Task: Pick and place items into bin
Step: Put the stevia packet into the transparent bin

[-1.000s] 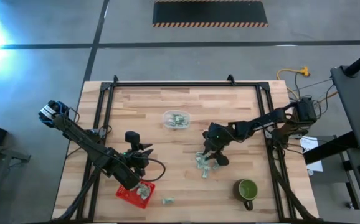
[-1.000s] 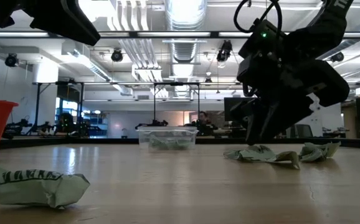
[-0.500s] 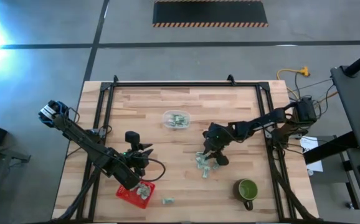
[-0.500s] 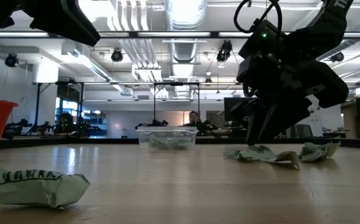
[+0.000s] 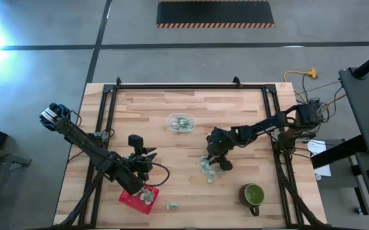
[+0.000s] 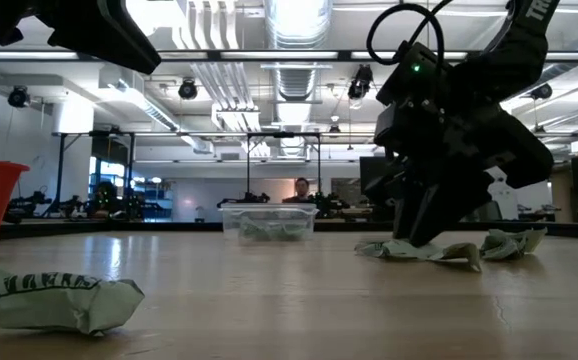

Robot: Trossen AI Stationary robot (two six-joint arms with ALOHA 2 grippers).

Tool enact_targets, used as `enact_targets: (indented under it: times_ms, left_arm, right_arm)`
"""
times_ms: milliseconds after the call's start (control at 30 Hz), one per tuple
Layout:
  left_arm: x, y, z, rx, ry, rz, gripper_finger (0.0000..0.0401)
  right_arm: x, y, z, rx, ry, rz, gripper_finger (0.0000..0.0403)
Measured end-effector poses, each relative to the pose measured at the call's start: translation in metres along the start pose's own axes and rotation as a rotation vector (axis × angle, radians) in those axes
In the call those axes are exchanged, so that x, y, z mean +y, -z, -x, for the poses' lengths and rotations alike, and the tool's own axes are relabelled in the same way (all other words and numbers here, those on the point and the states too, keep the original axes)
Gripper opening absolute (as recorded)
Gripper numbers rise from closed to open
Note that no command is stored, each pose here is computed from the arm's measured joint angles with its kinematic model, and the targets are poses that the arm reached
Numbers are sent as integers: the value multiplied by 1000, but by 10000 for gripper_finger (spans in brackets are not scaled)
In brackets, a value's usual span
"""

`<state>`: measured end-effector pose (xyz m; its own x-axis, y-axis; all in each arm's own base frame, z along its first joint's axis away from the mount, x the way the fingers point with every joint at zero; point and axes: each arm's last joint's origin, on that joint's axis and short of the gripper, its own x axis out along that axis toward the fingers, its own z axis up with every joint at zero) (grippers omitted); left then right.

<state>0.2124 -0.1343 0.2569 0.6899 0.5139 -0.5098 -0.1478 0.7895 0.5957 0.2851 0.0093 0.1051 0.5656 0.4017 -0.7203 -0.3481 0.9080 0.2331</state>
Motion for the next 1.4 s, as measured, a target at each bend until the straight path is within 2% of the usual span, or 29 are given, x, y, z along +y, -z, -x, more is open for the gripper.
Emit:
enact_targets:
  times_ms: [100, 333, 567, 800, 867, 1000, 1067, 1233, 1400]
  left_arm:
    - [0, 0, 0, 0, 0, 0, 89]
    - [0, 0, 0, 0, 0, 0, 89]
    - [0, 0, 0, 0, 0, 0, 89]
    - [0, 0, 0, 0, 0, 0, 89]
    - [0, 0, 0, 0, 0, 0, 89]
    - [0, 0, -1, 1, -2, 2, 89]
    - [1, 0, -1, 2, -3, 2, 89]
    - [1, 0, -1, 3, -3, 1, 89]
    - [1, 0, -1, 3, -3, -5, 89]
  right_arm:
    - [0, 1, 0, 8, 1, 28, 85]
    - [0, 0, 0, 13, -3, 81, 17]
    - [3, -13, 10, -17, 6, 103, 9]
    - [11, -41, 37, -120, 31, 233, 9]
    - [11, -50, 45, -157, 91, 288, 9]
    - [2, -67, 55, -244, 363, 361, 9]
    - [-6, -72, 57, -297, 444, 387, 9]
    - [-31, -77, 61, -400, 540, 391, 9]
    - [-59, -69, 60, -425, 599, 297, 9]
